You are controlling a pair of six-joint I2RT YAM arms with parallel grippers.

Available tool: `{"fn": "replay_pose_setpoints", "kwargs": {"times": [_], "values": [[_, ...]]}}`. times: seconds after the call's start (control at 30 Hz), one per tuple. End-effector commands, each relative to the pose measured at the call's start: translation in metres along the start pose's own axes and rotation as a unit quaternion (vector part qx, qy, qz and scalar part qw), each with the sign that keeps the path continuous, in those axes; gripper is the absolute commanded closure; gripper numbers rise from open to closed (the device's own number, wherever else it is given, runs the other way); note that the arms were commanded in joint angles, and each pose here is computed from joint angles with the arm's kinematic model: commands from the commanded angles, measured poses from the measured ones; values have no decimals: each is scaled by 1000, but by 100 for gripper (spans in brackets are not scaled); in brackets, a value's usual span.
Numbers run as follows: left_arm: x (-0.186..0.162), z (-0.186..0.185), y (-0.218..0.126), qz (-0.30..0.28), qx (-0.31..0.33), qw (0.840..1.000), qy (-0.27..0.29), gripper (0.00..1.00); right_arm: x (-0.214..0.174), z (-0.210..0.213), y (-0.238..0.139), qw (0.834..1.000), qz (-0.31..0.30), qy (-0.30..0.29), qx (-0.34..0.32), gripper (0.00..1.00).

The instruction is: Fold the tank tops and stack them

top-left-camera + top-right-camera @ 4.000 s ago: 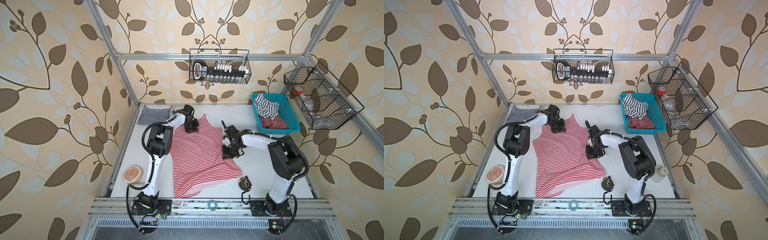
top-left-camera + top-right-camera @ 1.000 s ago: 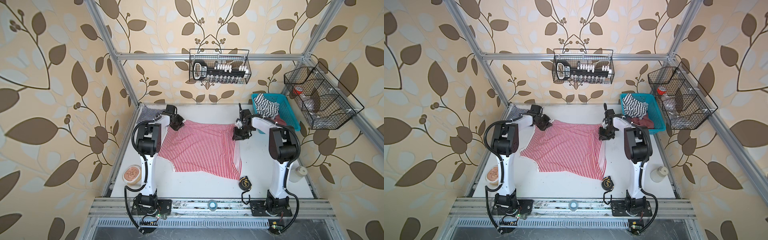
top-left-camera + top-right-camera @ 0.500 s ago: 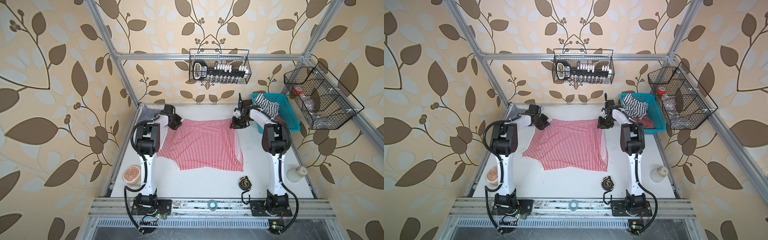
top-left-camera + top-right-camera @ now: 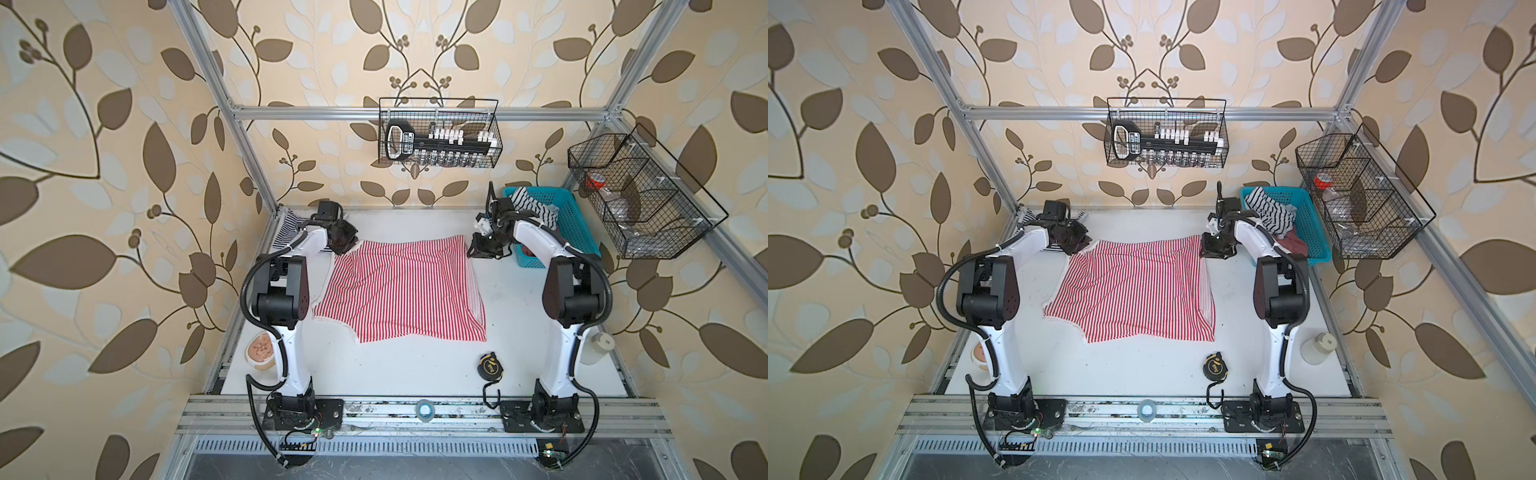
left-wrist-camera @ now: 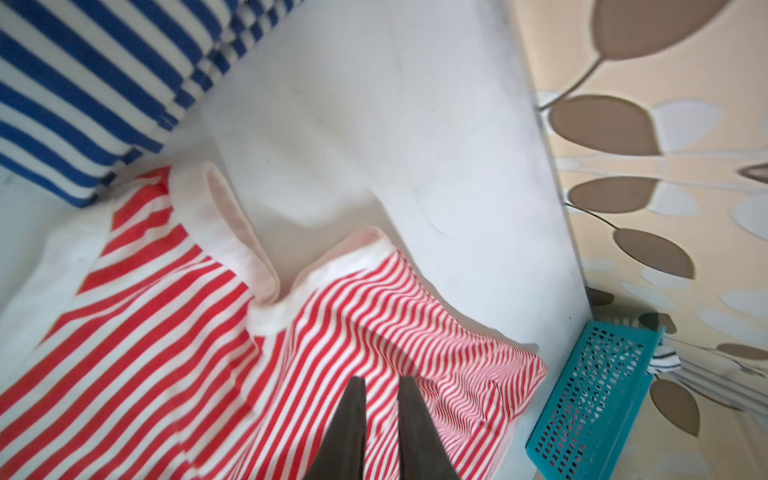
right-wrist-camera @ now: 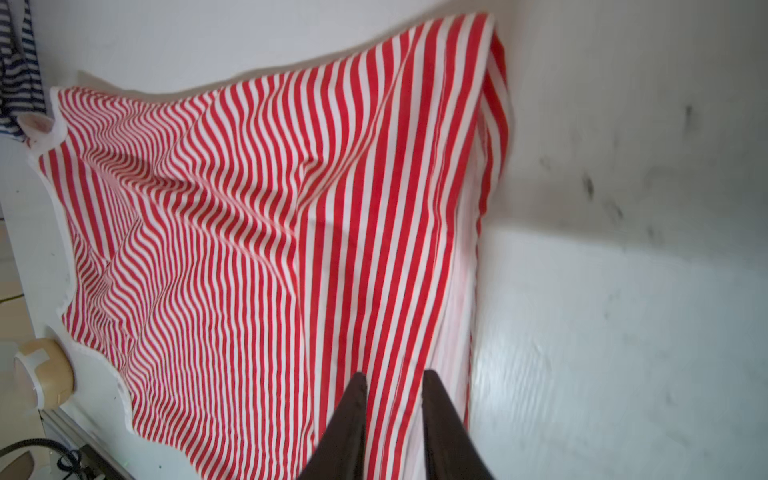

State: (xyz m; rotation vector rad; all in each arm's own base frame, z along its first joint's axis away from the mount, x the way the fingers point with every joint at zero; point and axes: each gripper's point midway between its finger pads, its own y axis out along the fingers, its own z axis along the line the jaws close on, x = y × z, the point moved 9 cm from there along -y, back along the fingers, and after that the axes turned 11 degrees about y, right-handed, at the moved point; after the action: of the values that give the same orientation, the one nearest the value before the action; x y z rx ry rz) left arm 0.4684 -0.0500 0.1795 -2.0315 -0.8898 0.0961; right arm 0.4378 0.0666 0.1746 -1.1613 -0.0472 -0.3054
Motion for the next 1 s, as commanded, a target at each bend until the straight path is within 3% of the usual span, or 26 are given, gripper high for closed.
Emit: {"fn": "replay_pose_setpoints", "kwargs": {"times": [0.0, 0.17, 0.43, 0.97], "values": [[5, -30, -55, -34, -15, 997, 66, 82, -28, -7, -9, 1000, 9, -5, -26, 86], [-30, -36, -69, 18, -13, 992, 126, 85, -70, -10, 5, 998, 48, -12, -38, 89], [-100, -21, -47, 133, 19, 976, 169, 96, -82, -14, 36, 997, 75, -2, -27, 77], [-142, 41, -12, 219, 99, 959, 149, 100, -77, -24, 64, 995, 96, 9, -31, 71]]}}
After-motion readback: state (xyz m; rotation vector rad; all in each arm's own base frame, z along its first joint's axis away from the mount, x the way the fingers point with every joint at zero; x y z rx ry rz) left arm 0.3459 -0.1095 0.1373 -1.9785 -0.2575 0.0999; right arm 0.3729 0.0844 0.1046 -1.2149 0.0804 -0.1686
